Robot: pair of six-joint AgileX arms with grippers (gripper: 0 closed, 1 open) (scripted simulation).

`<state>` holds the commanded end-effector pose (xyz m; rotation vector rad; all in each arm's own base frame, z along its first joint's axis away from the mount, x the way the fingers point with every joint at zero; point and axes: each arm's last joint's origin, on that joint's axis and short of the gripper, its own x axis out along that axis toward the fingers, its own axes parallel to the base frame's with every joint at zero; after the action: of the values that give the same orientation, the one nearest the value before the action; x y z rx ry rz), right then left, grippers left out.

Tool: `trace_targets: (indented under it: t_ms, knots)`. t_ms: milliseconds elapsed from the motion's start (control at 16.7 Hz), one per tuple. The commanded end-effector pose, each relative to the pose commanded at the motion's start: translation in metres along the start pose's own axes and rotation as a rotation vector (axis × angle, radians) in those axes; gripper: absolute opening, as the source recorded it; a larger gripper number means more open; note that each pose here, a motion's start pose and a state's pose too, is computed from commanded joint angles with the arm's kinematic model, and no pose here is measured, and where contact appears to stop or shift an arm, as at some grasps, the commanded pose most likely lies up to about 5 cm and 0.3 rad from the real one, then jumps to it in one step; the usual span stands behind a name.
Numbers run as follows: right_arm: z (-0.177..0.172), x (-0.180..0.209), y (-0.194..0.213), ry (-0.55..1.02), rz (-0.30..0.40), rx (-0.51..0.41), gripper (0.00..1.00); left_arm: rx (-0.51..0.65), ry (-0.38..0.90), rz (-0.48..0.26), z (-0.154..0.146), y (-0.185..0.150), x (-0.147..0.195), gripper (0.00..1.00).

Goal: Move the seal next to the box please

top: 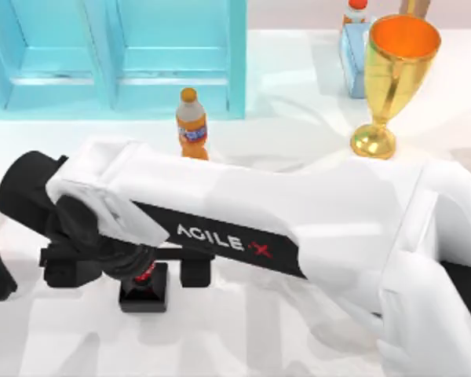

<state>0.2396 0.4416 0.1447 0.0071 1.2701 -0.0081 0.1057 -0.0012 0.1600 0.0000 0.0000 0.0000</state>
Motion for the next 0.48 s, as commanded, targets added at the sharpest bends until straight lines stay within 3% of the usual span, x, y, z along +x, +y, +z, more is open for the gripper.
trace_targets:
  t_ms: [60,480]
  knots:
    - [0.0,0.0,0.0,0.0,0.0,0.0,1.0,0.0,0.0,0.0,0.0,0.0,0.0,1.0]
    - [0.0,0.0,0.0,0.0,0.0,0.0,0.47,0.0,0.0,0.0,0.0,0.0,0.0,1.0]
